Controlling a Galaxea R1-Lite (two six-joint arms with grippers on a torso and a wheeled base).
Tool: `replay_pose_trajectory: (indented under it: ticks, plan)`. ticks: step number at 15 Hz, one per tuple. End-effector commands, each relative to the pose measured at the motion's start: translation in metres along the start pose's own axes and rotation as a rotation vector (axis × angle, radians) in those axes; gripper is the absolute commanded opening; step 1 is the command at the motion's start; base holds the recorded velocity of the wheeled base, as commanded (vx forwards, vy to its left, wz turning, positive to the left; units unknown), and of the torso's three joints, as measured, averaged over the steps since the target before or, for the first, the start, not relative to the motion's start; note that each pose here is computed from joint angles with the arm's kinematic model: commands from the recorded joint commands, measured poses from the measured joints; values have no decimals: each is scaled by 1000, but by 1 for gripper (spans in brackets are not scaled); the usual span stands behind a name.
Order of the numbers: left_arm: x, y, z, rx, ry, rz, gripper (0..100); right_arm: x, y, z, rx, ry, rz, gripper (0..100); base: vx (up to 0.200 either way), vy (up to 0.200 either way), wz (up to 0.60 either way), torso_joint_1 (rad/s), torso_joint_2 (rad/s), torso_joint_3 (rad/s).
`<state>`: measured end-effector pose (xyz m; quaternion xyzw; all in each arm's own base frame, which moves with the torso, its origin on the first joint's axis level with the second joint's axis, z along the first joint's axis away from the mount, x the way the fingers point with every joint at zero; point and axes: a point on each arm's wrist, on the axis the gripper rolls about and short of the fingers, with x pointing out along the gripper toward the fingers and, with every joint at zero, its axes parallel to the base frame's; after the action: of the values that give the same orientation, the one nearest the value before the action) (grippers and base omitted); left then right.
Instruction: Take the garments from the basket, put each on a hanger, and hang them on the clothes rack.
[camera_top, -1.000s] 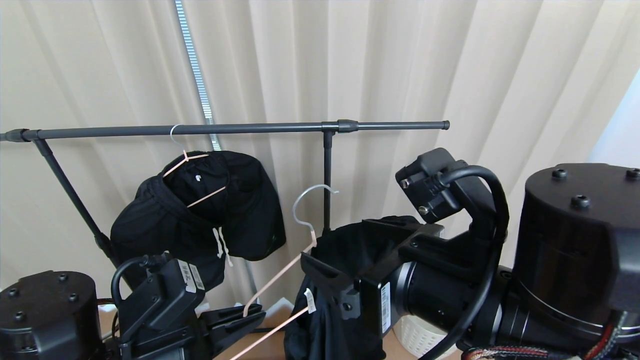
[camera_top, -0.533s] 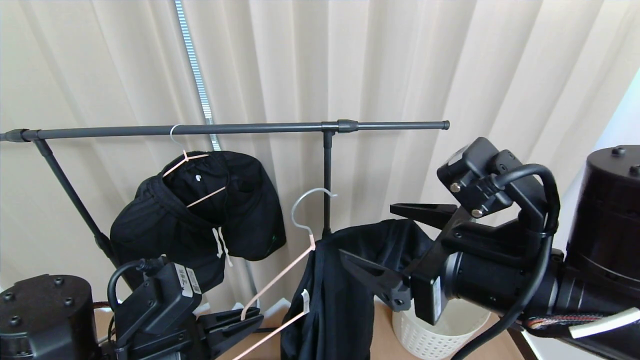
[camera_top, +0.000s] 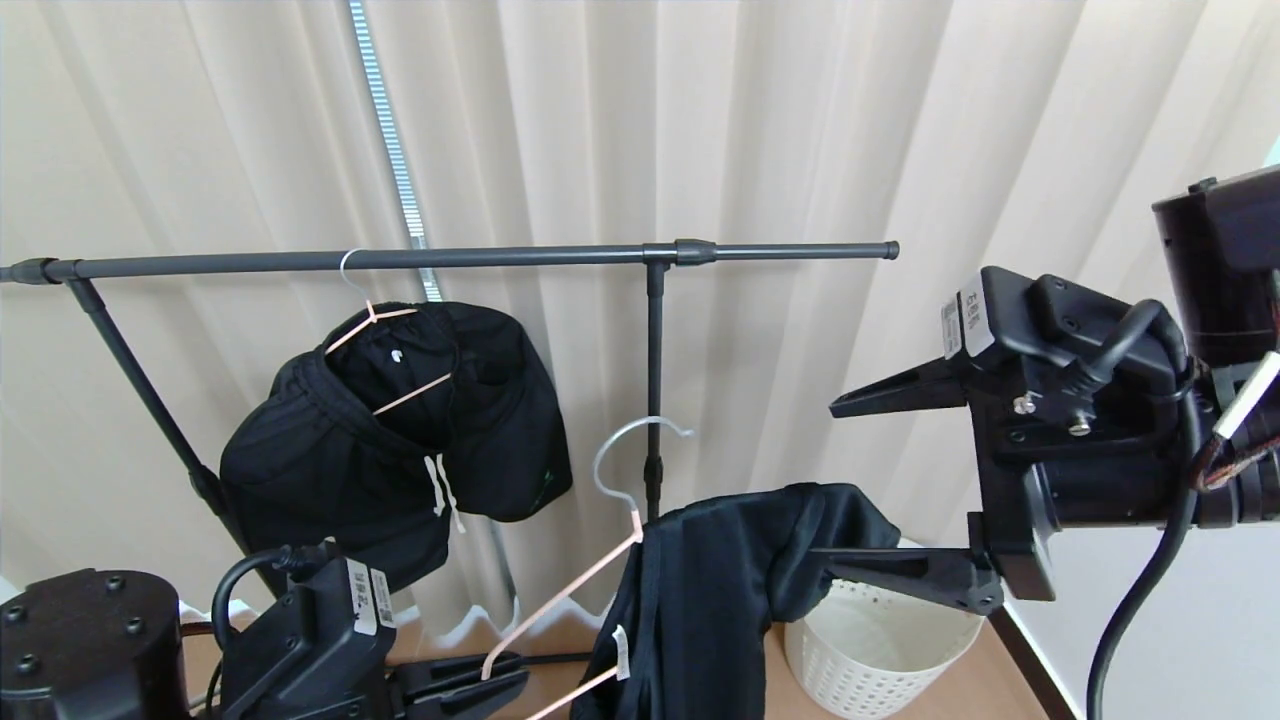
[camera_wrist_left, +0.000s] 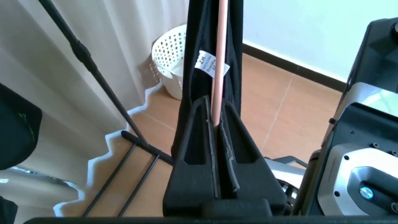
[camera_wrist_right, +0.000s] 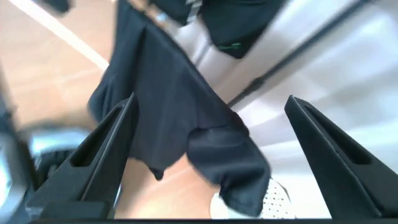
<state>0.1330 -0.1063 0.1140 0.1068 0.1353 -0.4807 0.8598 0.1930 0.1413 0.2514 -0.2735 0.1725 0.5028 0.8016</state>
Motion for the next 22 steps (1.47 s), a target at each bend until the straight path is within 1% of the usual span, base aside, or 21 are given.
replay_pose_trajectory:
  ticks: [1,2,3,4,5,7,9,13,21,22]
  plan:
    - [-1,-3,-2,9,1,-40,0,12,-36,3,-65,51,158,100,0,0,0,0,0,0]
    - [-1,-4,-3,18,1,-53,0,20,-41,2,-111,82,210,100,0,0,0,0,0,0]
    - [-2,-4,-2,40,-4,-53,0,37,-48,-1,-136,127,282,100,0,0,0,0,0,0]
    - [-2,-4,-2,41,-4,-53,0,51,-47,-2,-125,134,342,100,0,0,0,0,0,0]
    - [-2,-4,-2,41,-4,-53,0,62,-43,-1,-129,128,383,100,0,0,0,0,0,0]
    - [-2,-3,-1,44,-11,-50,0,76,-36,0,-134,124,435,100,0,0,0,0,0,0]
    - [-3,-4,0,44,-15,-49,0,86,-33,1,-134,120,446,100,0,0,0,0,0,0]
    - [-3,-4,0,45,-15,-49,0,104,-31,-4,-129,141,476,100,0,0,0,0,0,0]
    - [-3,-3,0,46,-15,-47,0,105,-29,-2,-128,137,479,100,0,0,0,0,0,0]
    - [-3,-3,0,46,-16,-46,0,105,-29,-2,-129,137,480,0,0,0,0,0,0,0]
